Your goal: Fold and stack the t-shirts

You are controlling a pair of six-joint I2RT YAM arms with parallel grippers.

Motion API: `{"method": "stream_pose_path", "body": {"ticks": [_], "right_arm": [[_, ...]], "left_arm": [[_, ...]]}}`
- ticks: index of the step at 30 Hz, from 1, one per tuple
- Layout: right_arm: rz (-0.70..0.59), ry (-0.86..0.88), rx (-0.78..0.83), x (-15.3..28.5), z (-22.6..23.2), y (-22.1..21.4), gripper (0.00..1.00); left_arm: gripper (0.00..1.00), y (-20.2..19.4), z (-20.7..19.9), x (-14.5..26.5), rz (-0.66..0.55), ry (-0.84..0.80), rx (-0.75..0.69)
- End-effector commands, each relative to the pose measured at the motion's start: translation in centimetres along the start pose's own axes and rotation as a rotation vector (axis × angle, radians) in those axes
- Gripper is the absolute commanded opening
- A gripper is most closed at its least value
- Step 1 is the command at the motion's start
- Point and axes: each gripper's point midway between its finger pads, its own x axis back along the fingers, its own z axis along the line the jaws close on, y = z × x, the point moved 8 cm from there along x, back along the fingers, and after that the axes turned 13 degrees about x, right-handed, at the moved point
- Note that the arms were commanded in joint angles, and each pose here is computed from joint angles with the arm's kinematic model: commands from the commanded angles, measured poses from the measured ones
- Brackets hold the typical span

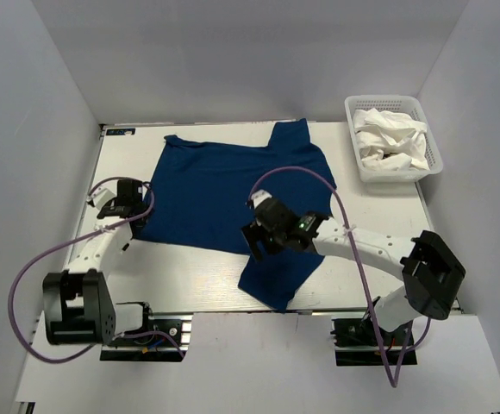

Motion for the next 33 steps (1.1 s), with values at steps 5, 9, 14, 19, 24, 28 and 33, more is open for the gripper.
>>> {"method": "stream_pose_path", "body": {"ticks": [5,9,14,19,24,28,33], "right_arm": [[0.172,-0.017,0.046,0.9,2.7,-6.2,0.90],[0.181,0.013,0.073,1.6,3.6,-7.9,0.90],[0.216,0.048,0.120,1.8,4.4,-10.1,0.90],[0.187,0.150,0.191,2.4,6.6,-9.9,0.90],[0.110,0.222,0.266,2.8,8.1,-9.2,0.90],[0.156,0.238,0.319,1.7,9.1,-10.1,0.89],[0.230,0.214,0.314,0.3,9.4,-11.5,0.84]], "left_arm": [[0.94,0.9,-1.4,-4.2,0.060,0.020,0.075],[0.70,-0.2,-1.7,-5.3,0.142,-0.024,0.054],[0.33,-1.3,-0.9,-5.8,0.176,-0.069,0.033],[0.00,-2.0,0.3,-6.1,0.176,-0.029,0.021],[0.00,-1.6,0.6,-6.0,0.141,-0.008,0.019],[0.00,-0.8,0.2,-4.8,0.121,-0.083,0.028],[0.00,-0.2,1.4,-3.4,0.063,-0.069,0.036]]}}
